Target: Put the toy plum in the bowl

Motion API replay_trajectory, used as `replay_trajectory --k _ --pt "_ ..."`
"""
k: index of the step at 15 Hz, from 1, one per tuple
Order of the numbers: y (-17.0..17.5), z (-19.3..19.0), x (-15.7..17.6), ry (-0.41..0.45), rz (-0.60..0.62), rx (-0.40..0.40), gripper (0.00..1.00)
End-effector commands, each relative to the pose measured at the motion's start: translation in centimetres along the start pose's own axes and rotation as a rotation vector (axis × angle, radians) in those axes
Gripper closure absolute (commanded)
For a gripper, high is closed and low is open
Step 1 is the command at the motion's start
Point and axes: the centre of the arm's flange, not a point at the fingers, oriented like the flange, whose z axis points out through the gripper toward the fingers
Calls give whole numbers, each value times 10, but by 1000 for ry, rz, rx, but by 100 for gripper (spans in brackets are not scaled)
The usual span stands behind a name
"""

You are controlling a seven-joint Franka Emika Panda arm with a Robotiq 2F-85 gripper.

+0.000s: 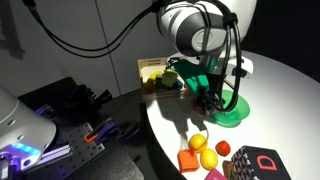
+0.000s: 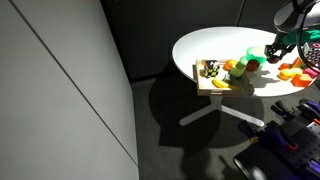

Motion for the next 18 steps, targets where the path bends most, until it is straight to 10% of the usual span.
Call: replay_trajectory --k 1,15,16,17,18 --pt "5 -17 29 20 68 -8 65" --pt "-4 -12 70 143 263 -44 65" --pt "-5 -11 70 147 269 -46 51" --pt "-5 -12 71 149 274 -48 16" --pt "-5 -13 70 149 280 -47 15"
